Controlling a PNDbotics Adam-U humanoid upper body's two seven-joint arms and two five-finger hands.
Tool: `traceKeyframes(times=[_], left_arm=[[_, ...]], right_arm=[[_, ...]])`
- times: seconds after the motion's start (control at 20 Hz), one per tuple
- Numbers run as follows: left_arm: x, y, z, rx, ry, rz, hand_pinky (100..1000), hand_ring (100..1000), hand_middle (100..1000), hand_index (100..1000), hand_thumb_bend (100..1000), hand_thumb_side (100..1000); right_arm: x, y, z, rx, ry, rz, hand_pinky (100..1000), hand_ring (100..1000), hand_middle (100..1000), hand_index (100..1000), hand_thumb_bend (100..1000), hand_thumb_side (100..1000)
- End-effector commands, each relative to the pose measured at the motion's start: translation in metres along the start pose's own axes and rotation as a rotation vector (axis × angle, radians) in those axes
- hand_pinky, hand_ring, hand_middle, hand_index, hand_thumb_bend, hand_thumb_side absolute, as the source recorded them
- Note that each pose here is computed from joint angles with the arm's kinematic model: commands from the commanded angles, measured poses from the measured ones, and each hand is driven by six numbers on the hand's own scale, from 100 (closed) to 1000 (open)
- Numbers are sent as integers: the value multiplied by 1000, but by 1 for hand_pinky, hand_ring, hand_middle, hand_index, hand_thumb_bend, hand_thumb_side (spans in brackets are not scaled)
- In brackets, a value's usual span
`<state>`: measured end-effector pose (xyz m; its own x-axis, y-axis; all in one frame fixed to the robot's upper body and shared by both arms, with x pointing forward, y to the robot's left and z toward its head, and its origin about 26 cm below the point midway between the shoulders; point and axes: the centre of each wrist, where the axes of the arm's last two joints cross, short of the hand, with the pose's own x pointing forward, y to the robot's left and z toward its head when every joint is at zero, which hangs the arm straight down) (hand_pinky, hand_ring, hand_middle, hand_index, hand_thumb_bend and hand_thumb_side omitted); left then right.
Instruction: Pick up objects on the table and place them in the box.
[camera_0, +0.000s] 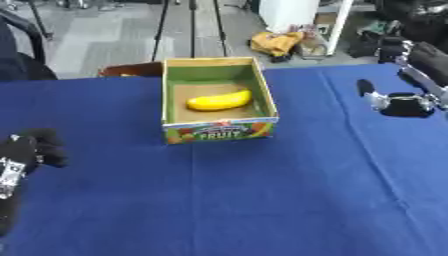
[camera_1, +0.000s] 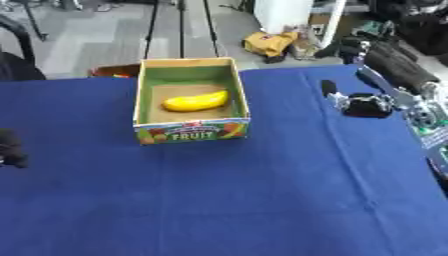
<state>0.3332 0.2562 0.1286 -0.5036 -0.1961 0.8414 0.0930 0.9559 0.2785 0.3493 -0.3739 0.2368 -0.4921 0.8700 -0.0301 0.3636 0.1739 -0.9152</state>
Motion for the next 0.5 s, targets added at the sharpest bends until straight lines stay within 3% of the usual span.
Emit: traceKeyframes(times=[0.05,0.5], left_arm=[[6,8,-3,12,-22,-26,546,556,581,724,560,818],[3,8,0,26,-12,-20,545,556,581,724,559,819]], right_arm=[[10,-13,5,-66,-14,-12,656,806,757,869,100,100],[26,4,24,-57,16,-79,645,809,755,871,100,131]])
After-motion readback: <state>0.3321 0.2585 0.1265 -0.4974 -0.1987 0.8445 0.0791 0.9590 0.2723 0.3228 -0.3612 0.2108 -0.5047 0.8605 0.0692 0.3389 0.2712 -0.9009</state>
